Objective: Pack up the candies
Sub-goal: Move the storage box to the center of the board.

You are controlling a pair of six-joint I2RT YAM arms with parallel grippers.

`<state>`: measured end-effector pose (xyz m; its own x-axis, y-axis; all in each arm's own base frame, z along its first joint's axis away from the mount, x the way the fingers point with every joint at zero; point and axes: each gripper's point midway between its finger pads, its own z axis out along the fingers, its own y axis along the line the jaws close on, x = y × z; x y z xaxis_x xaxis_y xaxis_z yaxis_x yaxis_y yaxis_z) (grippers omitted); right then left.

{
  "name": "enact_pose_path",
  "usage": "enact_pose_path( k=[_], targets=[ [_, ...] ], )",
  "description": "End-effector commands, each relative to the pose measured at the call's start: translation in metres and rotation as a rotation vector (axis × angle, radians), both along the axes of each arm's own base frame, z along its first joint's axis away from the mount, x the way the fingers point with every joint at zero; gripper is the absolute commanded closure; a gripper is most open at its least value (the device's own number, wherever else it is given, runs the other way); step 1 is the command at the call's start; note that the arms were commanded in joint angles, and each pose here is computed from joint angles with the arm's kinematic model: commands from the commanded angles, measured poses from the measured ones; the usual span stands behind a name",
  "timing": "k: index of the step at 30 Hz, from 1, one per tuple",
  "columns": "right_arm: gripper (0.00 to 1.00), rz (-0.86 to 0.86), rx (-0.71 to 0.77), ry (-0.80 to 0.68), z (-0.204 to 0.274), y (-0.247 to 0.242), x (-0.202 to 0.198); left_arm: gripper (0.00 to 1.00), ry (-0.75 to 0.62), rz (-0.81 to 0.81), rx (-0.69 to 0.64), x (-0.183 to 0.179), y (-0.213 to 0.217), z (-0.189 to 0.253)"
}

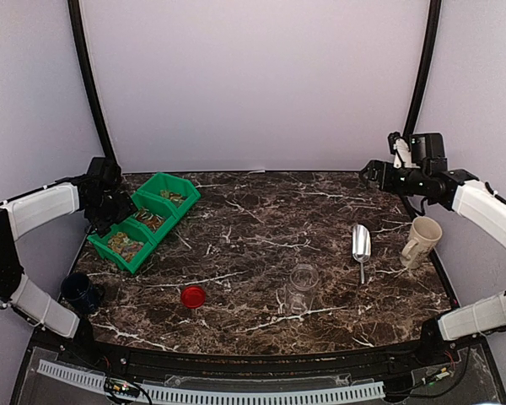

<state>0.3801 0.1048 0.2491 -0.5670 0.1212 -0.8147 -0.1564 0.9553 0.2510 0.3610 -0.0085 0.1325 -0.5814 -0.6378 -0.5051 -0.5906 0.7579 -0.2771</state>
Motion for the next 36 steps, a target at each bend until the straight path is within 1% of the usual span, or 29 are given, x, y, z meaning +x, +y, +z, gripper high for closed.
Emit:
enact_pose_path(
  k=[1, 7, 15, 21, 25, 28, 31, 36],
  targets=[
    [0.02, 0.000, 0.009, -0.083, 0.023, 0.000, -0.003, 0.12, 0.031, 0.060, -0.014, 0.003, 0.003, -0.002],
    [0.02, 0.016, 0.023, -0.094, 0.025, 0.003, -0.005, 0.16, 0.050, 0.072, -0.004, 0.021, -0.001, -0.008],
    [0.02, 0.033, 0.030, -0.098, 0.026, 0.005, -0.009, 0.22, 0.154, 0.058, 0.021, 0.034, -0.010, -0.036],
    [0.02, 0.050, 0.041, -0.103, 0.028, 0.008, -0.011, 0.36, 0.168, 0.044, 0.056, 0.041, -0.019, -0.040],
    [0.02, 0.050, 0.040, -0.104, 0.028, 0.008, -0.012, 0.39, 0.172, 0.020, 0.073, 0.047, -0.029, -0.040],
    [0.02, 0.049, 0.041, -0.107, 0.029, 0.008, -0.012, 0.45, 0.180, -0.002, 0.083, 0.049, -0.039, -0.042],
    [0.02, 0.048, 0.041, -0.108, 0.030, 0.007, -0.012, 0.53, 0.184, -0.021, 0.089, 0.051, -0.047, -0.045],
    [0.02, 0.048, 0.043, -0.109, 0.029, 0.007, -0.012, 0.56, 0.183, -0.065, 0.088, 0.055, -0.061, -0.050]
  ],
)
